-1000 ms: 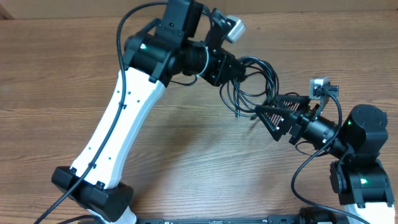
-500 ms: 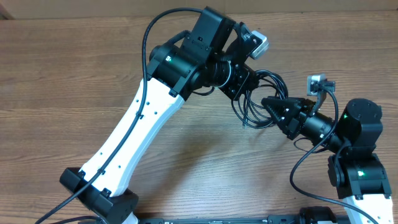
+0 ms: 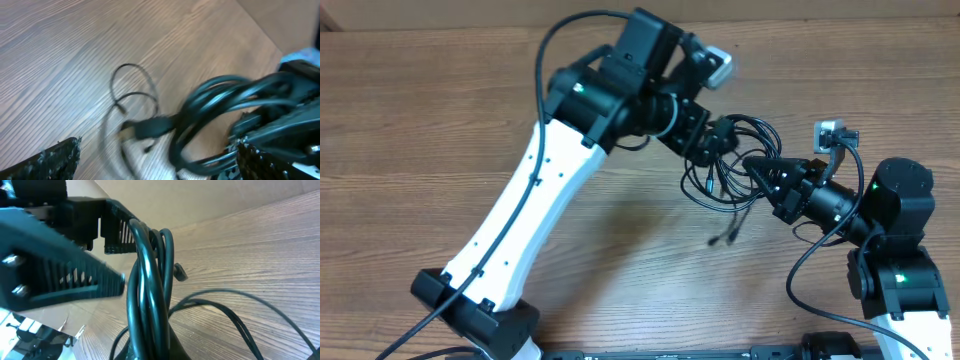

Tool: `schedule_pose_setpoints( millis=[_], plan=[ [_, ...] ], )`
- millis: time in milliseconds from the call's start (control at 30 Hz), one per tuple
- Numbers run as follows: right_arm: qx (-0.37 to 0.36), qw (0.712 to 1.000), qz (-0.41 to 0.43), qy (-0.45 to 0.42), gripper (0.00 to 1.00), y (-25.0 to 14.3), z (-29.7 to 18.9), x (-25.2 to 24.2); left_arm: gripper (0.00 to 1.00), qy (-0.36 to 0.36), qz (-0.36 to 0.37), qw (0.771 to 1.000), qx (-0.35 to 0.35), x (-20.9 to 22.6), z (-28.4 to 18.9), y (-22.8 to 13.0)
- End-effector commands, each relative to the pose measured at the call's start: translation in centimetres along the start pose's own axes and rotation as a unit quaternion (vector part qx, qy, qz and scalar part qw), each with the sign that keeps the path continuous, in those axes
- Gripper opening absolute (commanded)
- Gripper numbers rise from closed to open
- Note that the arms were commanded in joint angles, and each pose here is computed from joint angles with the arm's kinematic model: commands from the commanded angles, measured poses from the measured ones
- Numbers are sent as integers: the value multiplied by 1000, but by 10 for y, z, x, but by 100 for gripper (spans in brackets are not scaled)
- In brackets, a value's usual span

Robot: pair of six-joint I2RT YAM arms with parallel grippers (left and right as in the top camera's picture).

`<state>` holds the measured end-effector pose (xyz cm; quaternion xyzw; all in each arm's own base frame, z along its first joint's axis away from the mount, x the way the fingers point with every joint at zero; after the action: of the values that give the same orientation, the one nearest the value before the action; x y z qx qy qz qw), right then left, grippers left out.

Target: Untangle cables

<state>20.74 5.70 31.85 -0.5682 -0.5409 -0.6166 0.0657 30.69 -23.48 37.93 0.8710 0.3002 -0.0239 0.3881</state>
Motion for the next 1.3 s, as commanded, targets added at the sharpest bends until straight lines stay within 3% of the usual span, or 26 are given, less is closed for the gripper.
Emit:
schedule_pose_setpoints(
  millis=[0,133,333,500,800,1200,1267],
  plan=[
    [-17,1000,2,-13,4,5,-5,-4,99,31,-19,999,-21,11,-30,-1],
    [-33,999,18,-36,4,9,-13,-13,100,29,-12,999,-24,27,-43,-7],
    [-24,999,-1,-27,4,8,-14,-13,100,-68,127,988,-56,16,-47,-6],
    [9,999,-44,15,4,3,-14,-8,100,-70,183,978,-69,15,-47,-4],
    [42,994,-68,70,4,-3,-15,0,100,-106,371,918,-90,-12,-35,0],
    [65,990,-67,110,4,-7,-16,5,100,-124,411,900,-79,-40,-20,2],
    [67,989,-67,112,4,-7,-16,5,93,-131,412,898,-76,-45,-18,1]
  ],
)
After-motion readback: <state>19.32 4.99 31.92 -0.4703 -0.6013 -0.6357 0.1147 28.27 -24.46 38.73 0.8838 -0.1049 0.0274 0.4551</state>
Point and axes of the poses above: each gripper's point midway between its finger pads, its own z axis out along the fingers, its own x axis along the line the jaws close on, y = z × x, the point moved 10 cm from there along -z, back along the fingers, and after that the axes turned 11 degrees about z, right-handed, at the moved point
